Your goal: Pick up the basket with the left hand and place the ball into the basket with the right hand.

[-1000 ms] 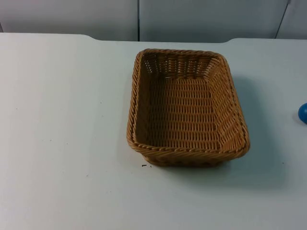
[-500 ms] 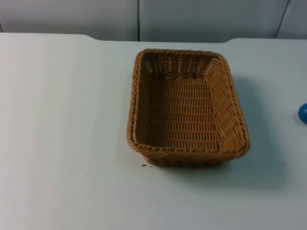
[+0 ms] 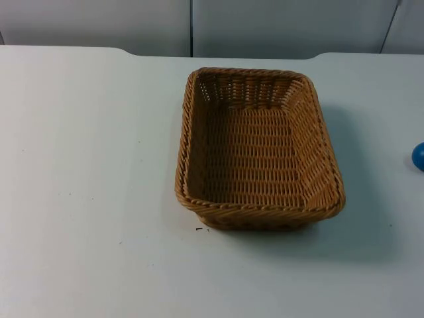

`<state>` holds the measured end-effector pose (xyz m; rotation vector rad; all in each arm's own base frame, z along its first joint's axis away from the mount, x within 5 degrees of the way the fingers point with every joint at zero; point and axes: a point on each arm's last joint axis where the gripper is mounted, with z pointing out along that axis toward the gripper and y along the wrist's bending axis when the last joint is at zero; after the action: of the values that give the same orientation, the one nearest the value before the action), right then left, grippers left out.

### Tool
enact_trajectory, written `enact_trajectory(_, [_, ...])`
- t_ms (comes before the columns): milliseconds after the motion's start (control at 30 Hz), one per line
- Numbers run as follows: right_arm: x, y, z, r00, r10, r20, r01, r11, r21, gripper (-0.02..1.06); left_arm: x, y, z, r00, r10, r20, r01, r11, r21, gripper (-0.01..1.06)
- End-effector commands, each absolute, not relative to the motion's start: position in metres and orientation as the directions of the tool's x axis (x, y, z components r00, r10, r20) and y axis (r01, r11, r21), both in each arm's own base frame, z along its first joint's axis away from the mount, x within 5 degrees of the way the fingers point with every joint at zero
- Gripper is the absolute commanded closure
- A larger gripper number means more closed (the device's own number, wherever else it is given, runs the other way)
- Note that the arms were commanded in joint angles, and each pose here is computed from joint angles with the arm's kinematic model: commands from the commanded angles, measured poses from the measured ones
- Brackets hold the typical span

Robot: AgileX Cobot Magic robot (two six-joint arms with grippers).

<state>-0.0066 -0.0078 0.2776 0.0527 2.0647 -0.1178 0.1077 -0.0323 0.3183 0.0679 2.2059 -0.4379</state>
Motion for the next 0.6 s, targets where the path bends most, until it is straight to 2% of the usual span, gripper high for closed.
enact_trajectory(0, [-0.007, -0.008, 0.278, -0.466, -0.010, -0.885, 0.096, 0.993, -0.062, 0.39, 0.127, -0.038, 0.313, -0.663, -0.099, -0.742, 0.228, 0.918, -0.326, 0.34])
enact_trajectory(200, [-0.007, -0.008, 0.278, -0.466, -0.010, -0.885, 0.096, 0.993, -0.062, 0.39, 0.185, -0.052, 0.292, -0.756, -0.048, -0.653, 0.304, 0.858, -0.415, 0.34])
enact_trajectory(333, [-0.007, -0.008, 0.278, -0.465, -0.009, -0.885, 0.098, 0.993, -0.062, 0.39, 0.218, -0.056, 0.284, -0.788, -0.019, -0.615, 0.315, 0.846, -0.430, 0.34])
enact_trajectory(467, [-0.007, -0.008, 0.278, -0.465, -0.008, -0.885, 0.099, 0.993, -0.061, 0.32, 0.261, -0.059, 0.271, -0.823, 0.000, -0.569, 0.310, 0.838, -0.448, 0.34])
enact_trajectory(567, [-0.007, -0.008, 0.278, -0.465, -0.008, -0.885, 0.099, 0.993, -0.061, 0.32, 0.281, -0.060, 0.264, -0.840, 0.002, -0.543, 0.299, 0.836, -0.459, 0.34])
